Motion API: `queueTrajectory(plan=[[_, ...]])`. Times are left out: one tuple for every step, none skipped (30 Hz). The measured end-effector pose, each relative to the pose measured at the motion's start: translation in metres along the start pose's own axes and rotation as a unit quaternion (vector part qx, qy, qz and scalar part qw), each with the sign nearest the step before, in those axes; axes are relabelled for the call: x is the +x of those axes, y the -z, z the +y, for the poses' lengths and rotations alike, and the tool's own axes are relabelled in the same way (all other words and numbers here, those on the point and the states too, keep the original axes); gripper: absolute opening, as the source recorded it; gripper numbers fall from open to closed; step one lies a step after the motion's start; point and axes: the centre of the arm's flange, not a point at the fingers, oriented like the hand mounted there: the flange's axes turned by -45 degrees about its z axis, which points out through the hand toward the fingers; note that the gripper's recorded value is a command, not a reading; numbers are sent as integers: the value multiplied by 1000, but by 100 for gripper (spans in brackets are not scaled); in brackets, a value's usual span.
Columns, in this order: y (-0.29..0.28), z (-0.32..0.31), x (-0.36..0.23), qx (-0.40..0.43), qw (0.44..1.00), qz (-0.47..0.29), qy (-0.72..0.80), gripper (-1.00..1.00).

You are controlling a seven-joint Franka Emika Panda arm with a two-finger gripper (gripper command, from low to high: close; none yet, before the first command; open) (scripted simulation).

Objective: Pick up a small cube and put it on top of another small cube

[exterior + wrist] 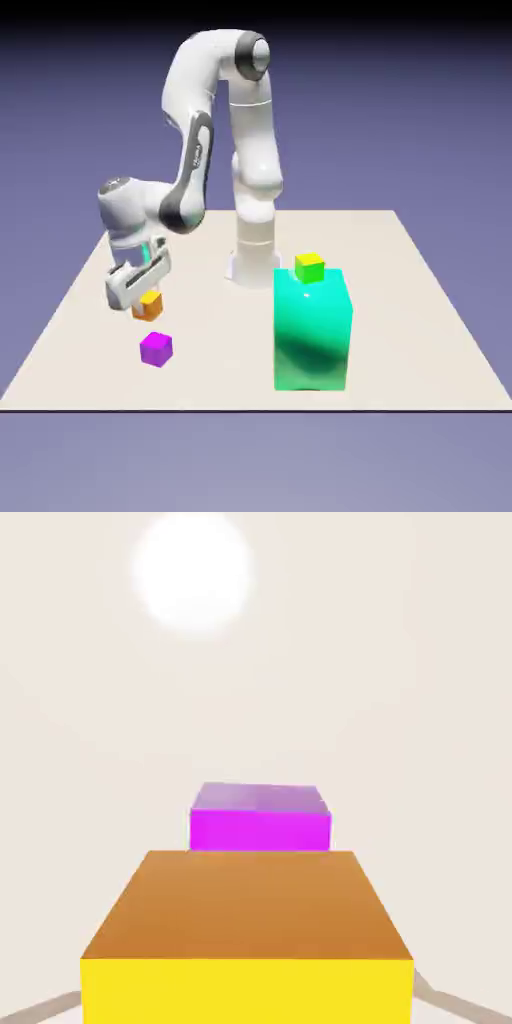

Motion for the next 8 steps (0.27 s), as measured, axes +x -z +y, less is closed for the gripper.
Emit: queueTrajectory(plan=[[-11, -1, 1, 0, 1000, 0, 0, -100], [-23, -1, 2, 0, 1000, 0, 0, -100], [-35, -1, 2, 0, 1000, 0, 0, -100], [-47, 0, 2, 0, 1000, 0, 0, -100], [-59, 1, 2, -1, 1000, 0, 1, 100], [-59, 1, 2, -1, 1000, 0, 1, 100], [-59, 1, 2, -1, 1000, 0, 1, 100], [-47, 0, 2, -1, 1000, 0, 0, 100]])
